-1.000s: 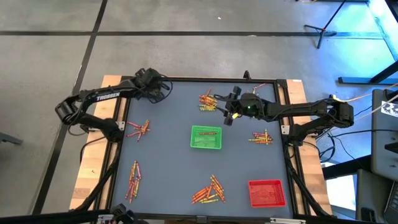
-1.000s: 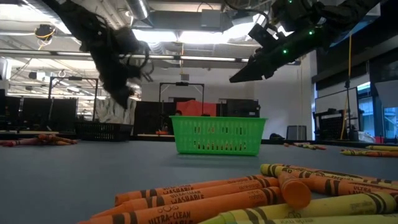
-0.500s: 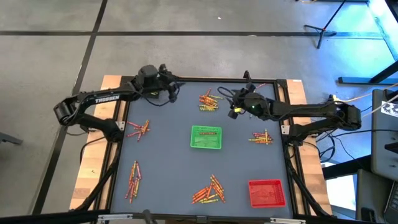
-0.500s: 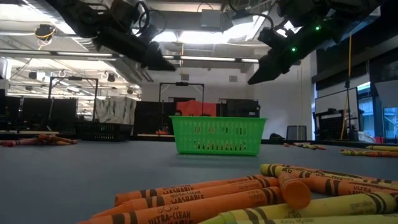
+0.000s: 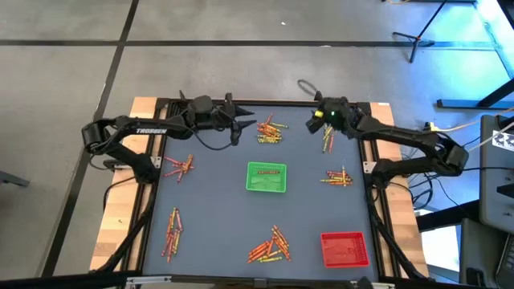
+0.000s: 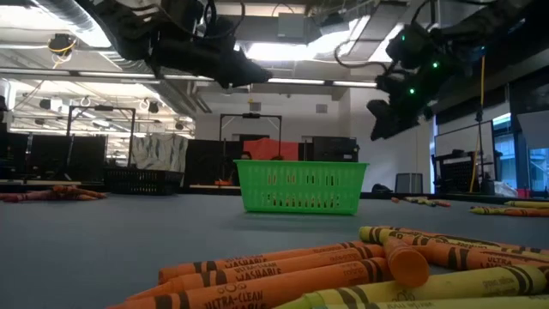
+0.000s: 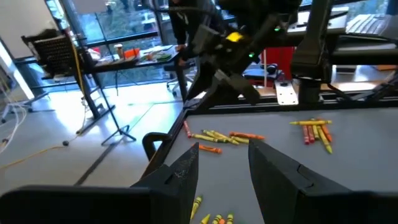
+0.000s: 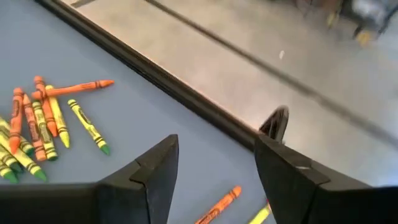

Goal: Sort crayons
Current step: Put the orange crayon into the red bin

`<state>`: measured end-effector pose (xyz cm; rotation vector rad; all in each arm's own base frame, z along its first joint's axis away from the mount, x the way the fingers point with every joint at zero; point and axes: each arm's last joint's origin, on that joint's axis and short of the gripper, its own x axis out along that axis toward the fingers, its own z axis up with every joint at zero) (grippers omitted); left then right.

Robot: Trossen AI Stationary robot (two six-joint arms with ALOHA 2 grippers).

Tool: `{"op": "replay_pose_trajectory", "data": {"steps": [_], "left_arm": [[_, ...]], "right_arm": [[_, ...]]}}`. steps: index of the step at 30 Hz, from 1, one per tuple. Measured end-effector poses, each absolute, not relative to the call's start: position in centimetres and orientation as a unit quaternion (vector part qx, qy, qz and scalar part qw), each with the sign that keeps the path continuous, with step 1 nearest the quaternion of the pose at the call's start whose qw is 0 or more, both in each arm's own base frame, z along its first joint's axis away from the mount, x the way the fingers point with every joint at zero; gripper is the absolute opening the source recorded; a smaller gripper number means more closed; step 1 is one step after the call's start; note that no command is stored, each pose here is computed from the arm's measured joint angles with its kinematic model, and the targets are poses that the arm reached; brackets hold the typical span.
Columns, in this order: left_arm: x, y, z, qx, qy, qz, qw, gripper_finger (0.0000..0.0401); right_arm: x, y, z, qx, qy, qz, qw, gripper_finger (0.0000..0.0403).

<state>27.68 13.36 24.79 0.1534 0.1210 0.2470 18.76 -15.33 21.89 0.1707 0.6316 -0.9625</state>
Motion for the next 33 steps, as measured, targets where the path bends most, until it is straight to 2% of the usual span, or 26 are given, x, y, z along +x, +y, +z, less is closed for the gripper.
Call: {"op": "replay_pose_trajectory", "data": {"steps": [6, 13, 19, 27, 33], "left_arm": [[28.0, 12.7, 24.8, 0.080, 0.061, 0.123, 0.987, 0.0123], [28.0, 12.7, 24.8, 0.081, 0.063, 0.142, 0.985, 0.0123], [28.0, 12.7, 24.8, 0.081, 0.063, 0.143, 0.984, 0.0123], [28.0, 12.7, 24.8, 0.080, 0.066, 0.143, 0.984, 0.0123], [28.0, 12.7, 24.8, 0.080, 0.066, 0.143, 0.984, 0.0123]], "right_arm": [[17.1, -17.6, 20.5, 0.193, 0.318, -0.440, 0.817, 0.0209], [17.8, -19.3, 19.7, 0.292, 0.400, -0.432, 0.754, 0.0209], [18.9, -20.5, 18.1, 0.319, 0.447, -0.431, 0.716, 0.0209], [20.0, -21.4, 15.2, 0.361, 0.459, -0.414, 0.698, 0.0209], [20.0, -21.7, 13.9, 0.349, 0.478, -0.439, 0.676, 0.0209]]}}
